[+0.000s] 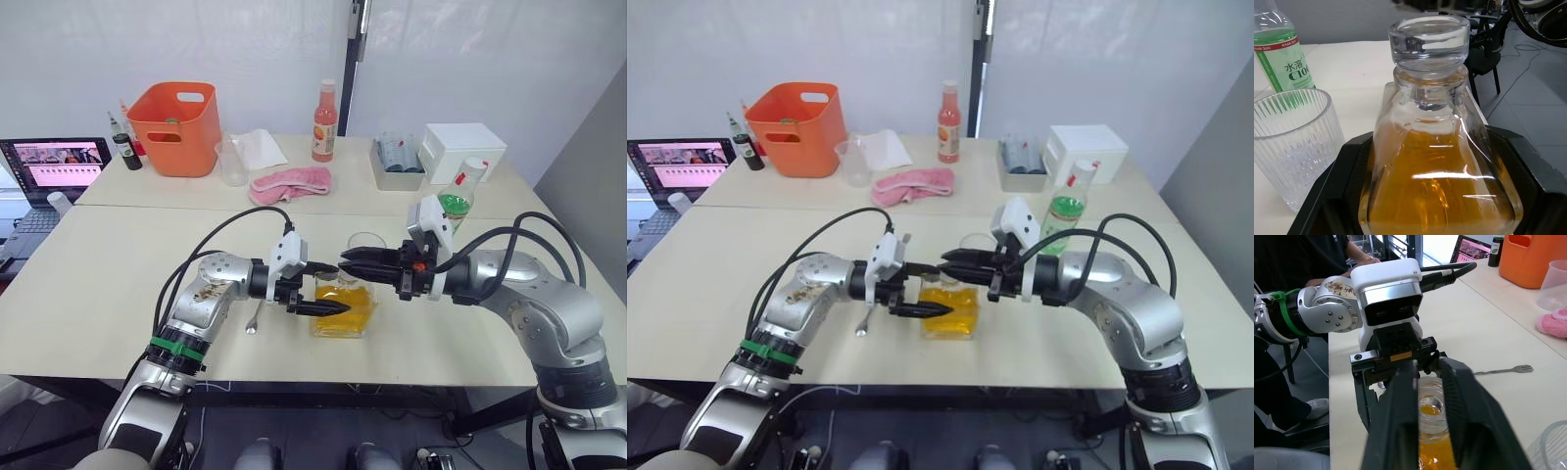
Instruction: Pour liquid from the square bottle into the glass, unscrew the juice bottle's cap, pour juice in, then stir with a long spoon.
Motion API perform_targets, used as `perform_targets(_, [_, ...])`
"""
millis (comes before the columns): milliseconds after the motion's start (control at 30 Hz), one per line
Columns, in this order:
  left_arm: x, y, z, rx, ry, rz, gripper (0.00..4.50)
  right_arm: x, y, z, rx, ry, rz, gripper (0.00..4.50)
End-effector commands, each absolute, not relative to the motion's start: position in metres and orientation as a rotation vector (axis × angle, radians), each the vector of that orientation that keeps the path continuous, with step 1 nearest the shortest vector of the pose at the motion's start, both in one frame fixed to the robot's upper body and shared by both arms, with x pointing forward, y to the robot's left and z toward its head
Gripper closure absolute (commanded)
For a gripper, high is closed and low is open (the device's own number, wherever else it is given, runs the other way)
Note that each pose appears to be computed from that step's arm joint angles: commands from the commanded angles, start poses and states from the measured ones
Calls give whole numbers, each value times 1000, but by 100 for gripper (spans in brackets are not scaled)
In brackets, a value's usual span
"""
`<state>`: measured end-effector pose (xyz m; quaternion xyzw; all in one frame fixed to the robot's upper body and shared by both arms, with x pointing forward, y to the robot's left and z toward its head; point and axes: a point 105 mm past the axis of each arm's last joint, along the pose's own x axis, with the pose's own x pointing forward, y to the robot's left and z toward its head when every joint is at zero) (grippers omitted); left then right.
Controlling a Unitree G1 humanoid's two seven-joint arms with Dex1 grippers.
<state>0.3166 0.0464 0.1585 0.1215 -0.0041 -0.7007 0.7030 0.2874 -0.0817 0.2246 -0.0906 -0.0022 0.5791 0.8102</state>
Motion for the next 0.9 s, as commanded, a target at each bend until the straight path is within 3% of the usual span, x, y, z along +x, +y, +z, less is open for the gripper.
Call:
perform_targets(33, [313,45,141,307,78,-1584,167,286,-83,229,-200,-29,1230,450])
perform_targets(133, [313,45,140,307,79,-1584,167,284,-81,231,-193,-34,1234,450])
perform_targets(367, [312,45,140,311,82,-1585,167,283,-78,237,-171,-52,1235,234])
perform_targets(900, [313,44,140,316,82,-1585,167,280,-74,224,-185,-6,1251,233])
